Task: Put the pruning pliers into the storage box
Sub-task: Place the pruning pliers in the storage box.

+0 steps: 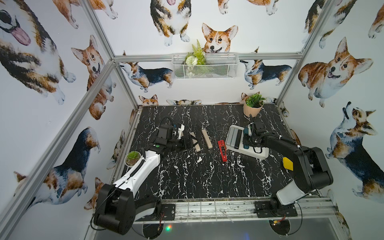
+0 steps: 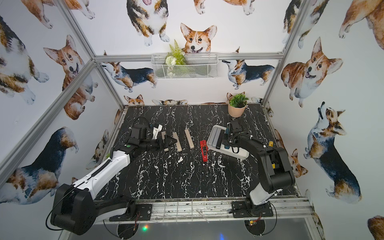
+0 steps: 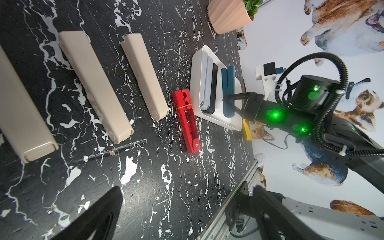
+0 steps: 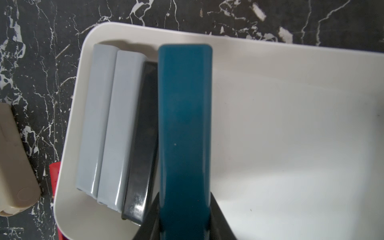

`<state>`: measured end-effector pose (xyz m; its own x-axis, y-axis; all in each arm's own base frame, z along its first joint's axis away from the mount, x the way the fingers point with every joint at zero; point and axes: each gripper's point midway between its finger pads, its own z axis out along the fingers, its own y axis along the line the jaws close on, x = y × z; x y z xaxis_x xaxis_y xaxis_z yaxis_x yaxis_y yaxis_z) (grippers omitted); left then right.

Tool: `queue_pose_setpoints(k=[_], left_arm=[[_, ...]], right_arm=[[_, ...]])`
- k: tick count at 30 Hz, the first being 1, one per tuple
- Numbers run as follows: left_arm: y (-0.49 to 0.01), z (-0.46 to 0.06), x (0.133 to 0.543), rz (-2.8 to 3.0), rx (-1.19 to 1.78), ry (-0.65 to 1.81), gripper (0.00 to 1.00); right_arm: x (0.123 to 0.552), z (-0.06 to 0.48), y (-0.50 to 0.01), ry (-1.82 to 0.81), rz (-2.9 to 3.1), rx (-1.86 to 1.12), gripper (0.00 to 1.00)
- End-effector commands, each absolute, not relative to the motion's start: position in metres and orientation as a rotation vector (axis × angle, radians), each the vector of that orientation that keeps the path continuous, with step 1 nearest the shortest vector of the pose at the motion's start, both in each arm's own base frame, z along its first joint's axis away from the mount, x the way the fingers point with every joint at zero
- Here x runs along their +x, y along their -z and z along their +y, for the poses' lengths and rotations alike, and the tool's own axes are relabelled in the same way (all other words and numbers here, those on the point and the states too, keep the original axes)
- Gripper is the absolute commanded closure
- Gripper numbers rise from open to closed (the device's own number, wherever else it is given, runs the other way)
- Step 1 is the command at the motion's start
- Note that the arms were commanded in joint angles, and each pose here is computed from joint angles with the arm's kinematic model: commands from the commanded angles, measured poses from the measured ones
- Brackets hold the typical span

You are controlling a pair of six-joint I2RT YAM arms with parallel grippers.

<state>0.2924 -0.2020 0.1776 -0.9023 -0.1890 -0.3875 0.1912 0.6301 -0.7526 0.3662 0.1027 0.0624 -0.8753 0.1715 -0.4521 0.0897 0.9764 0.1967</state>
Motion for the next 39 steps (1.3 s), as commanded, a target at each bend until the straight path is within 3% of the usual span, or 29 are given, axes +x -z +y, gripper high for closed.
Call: queue_pose_setpoints(k=[1,36,39], left_arm=[[-0.180,-0.203,0.292,2.399,0.027,1.194,0.00],[-0.176,-0.201,0.287,2.409,0.024,1.184,0.00],[-0.176,-0.201,0.287,2.407,0.024,1.185,0.00]], right_arm=[[0.377,0.105,-0.064,-0.238,2.607,0.167,1.00],[0.381,0.104,-0.032,-0.198,2.671,0.160,1.00],[0.381,0.104,-0.031,-0.200,2.670,0.161,0.95]])
